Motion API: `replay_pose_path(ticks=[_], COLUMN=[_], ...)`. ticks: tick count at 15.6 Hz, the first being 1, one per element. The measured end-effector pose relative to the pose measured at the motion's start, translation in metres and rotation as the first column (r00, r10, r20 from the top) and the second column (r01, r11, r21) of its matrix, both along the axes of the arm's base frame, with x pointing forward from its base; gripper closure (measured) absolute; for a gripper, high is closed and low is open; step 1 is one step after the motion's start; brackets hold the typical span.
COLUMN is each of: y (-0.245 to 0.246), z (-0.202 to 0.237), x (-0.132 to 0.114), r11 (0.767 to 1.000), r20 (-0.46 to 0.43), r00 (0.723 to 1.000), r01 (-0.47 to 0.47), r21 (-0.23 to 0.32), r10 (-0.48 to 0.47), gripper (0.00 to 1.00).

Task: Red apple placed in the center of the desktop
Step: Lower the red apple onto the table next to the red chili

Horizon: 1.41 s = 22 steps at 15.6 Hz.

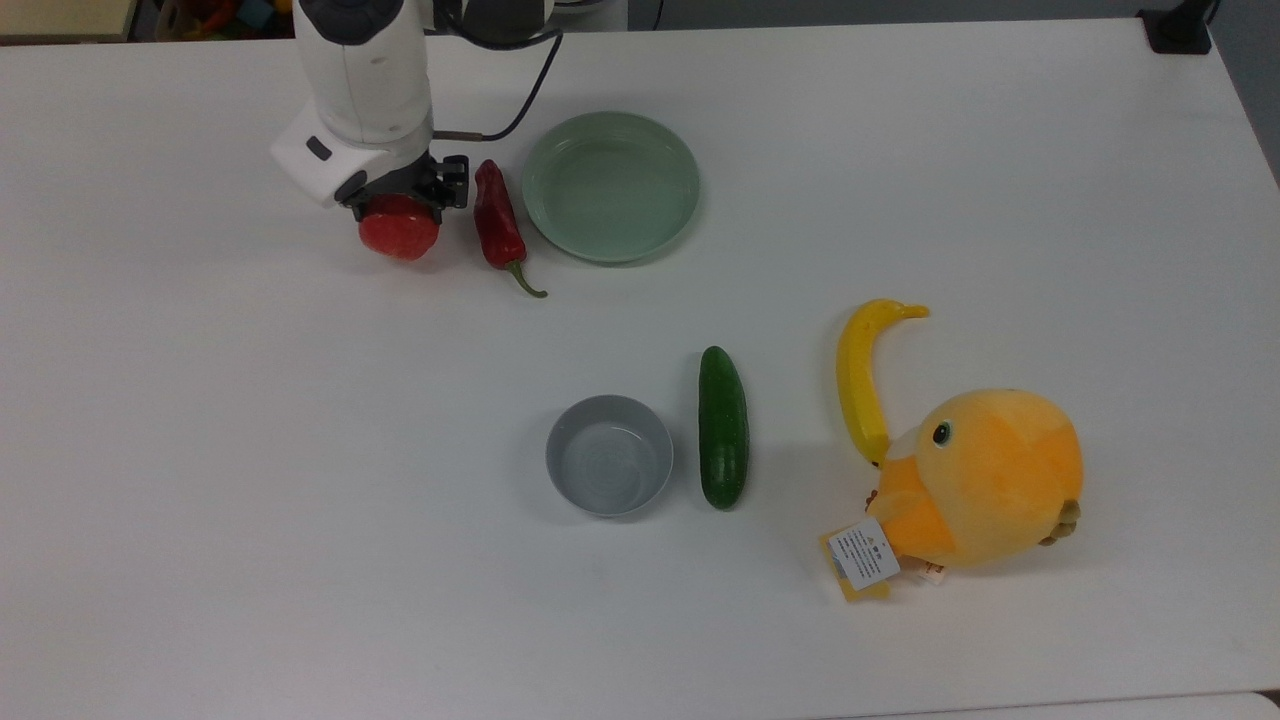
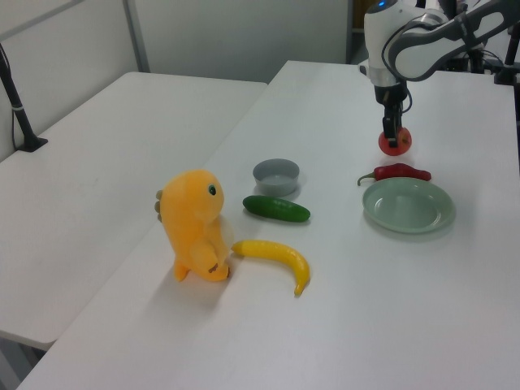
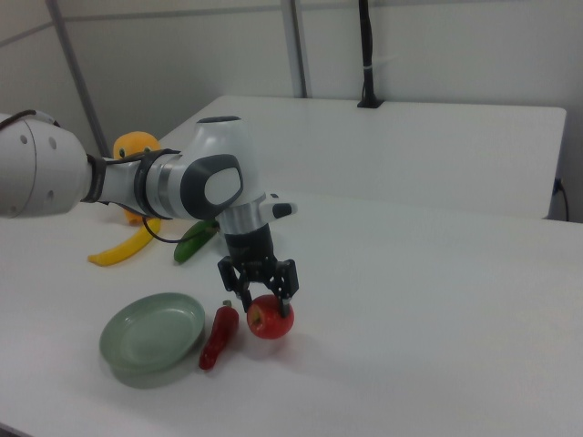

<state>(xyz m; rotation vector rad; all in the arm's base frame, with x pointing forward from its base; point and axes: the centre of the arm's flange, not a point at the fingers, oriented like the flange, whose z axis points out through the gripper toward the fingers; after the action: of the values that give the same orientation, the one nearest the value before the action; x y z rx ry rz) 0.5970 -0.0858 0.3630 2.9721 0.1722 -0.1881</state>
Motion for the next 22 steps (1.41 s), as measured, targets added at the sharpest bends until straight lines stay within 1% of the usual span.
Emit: replay_pose_path(ticks=[9, 20, 21, 22], y=[-0.001, 0.004, 0.004, 0.004], z=[0.000, -0.010, -0.010, -0.010], x=[0.008, 0.010, 0.010, 0.010], r11=[1.000, 1.000, 1.000, 1.000], r20=[0.050, 0.038, 0.038, 0.038], r00=[0.999, 0.999, 0.999, 0.999], r01=[-0.007, -0.016, -0.017, -0.018], r21=[0.000, 0.003, 0.003, 0.003], r10=[0.007, 0.016, 0.017, 0.017], gripper=[0.23, 0.23, 0.22, 0.15])
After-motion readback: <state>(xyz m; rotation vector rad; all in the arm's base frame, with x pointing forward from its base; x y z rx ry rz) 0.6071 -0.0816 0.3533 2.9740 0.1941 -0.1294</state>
